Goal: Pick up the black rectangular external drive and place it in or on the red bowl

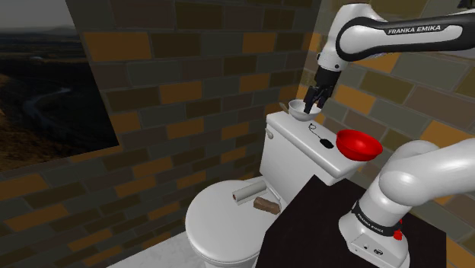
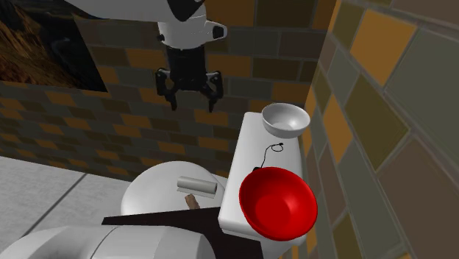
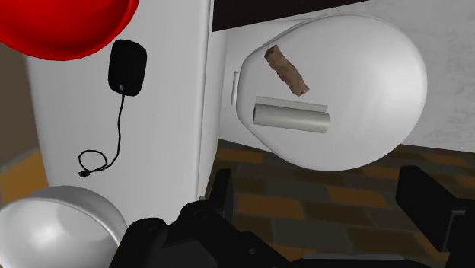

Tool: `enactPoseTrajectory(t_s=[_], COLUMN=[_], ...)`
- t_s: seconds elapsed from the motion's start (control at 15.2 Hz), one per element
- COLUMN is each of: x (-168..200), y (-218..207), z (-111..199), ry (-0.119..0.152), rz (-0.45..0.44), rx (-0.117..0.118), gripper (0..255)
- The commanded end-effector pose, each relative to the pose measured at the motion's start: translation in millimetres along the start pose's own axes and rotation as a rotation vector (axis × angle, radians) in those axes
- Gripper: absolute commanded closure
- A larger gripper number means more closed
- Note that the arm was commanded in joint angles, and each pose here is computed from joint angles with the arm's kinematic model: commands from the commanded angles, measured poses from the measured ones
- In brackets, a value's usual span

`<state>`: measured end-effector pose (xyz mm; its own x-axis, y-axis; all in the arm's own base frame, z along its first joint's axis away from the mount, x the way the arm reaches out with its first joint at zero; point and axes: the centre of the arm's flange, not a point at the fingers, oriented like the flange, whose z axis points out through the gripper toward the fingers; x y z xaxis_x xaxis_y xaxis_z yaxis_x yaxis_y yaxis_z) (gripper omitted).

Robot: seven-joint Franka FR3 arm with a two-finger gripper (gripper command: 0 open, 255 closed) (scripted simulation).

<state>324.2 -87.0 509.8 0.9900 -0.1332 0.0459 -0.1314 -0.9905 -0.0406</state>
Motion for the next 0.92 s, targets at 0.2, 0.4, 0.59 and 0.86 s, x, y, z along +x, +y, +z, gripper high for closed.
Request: enactPoseTrajectory(t_s=[0.2,0.4,0.59,0.86], x=[-5.1,-7.1,-9.8,-14.3], y=[49.8,81.0,112.2,153.6], z=[45.6,70.1,94.7,127.6], ry=[-0.009,-0.015,-0.021,-0.029], rz=[0.025,0.04,0.056,0.077], rx=[0.003,0.004,0.006,0.008], gripper=[0,0,0,0])
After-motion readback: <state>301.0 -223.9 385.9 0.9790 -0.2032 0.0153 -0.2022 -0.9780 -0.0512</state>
